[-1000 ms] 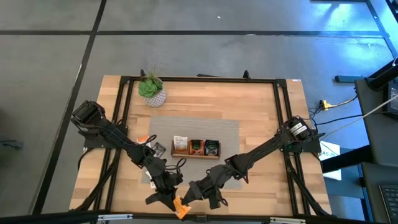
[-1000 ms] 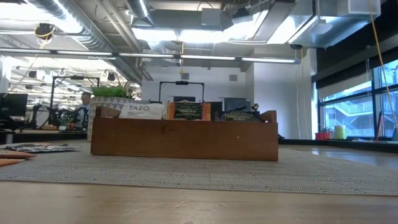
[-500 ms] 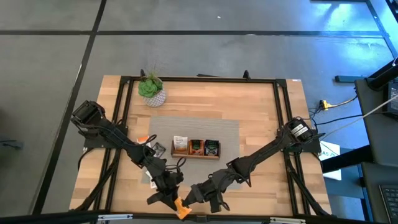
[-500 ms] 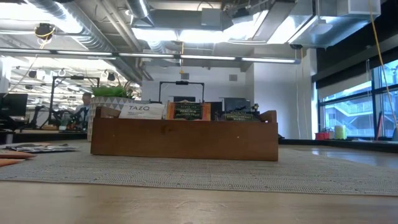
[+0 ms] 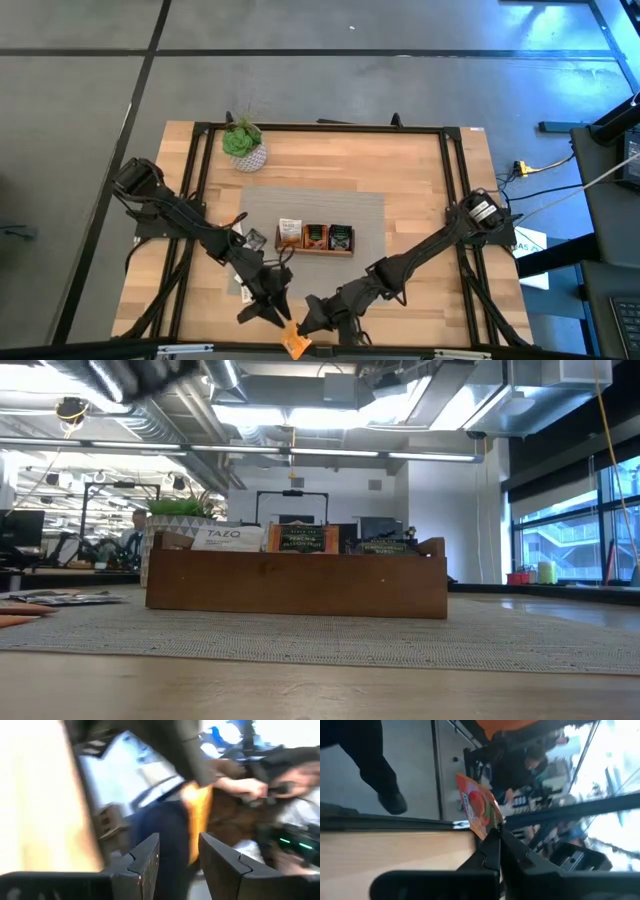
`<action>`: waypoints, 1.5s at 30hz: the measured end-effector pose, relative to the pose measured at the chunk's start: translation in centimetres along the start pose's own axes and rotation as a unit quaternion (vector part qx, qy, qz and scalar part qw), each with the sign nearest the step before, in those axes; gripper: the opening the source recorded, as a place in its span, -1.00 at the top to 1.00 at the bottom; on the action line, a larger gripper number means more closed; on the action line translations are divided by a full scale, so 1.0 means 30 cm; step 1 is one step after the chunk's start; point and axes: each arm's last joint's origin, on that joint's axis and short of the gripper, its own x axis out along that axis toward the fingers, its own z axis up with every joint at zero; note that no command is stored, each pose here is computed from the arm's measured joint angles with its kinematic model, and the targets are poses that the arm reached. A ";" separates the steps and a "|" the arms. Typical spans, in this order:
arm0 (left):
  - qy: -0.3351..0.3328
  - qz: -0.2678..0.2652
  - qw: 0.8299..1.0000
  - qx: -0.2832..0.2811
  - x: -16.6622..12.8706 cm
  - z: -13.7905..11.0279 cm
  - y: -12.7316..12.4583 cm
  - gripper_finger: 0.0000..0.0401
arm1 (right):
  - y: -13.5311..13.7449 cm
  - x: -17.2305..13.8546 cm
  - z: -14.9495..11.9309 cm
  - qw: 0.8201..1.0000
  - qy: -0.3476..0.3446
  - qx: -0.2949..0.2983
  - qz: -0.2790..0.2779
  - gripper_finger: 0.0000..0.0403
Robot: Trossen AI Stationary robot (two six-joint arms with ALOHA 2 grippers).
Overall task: Pick & Place Tea
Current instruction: Put the orange tea bag into the middle section of the wooden organizer
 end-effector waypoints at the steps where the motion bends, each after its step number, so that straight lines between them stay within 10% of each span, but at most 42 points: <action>1: -0.002 0.015 1.000 -0.002 -0.012 -0.013 0.009 0.34 | 0.004 0.000 0.006 1.000 0.006 0.013 0.002 0.98; 7: -0.045 0.101 0.994 -0.004 -0.092 -0.080 0.043 0.33 | 0.027 -0.016 0.027 0.987 0.104 0.121 0.004 0.98; 13: -0.105 0.206 0.973 -0.004 -0.144 -0.130 0.084 0.34 | 0.039 -0.044 -0.064 0.934 0.235 0.268 0.014 0.98; 24: -0.047 0.218 0.974 -0.039 -0.155 -0.184 0.113 0.35 | -0.147 -0.178 -0.261 0.716 0.459 0.526 0.009 0.98; 27: -0.040 0.205 0.977 -0.042 -0.154 -0.184 0.110 0.33 | -0.166 -0.212 -0.314 0.681 0.492 0.543 0.003 0.98; 39: 0.005 0.153 0.986 -0.072 -0.150 -0.193 0.101 0.33 | -0.162 -0.251 -0.458 0.609 0.521 0.598 0.011 0.98; 45: 0.010 0.143 0.987 -0.073 -0.149 -0.192 0.097 0.34 | -0.114 -0.218 -0.479 0.607 0.535 0.587 0.029 0.98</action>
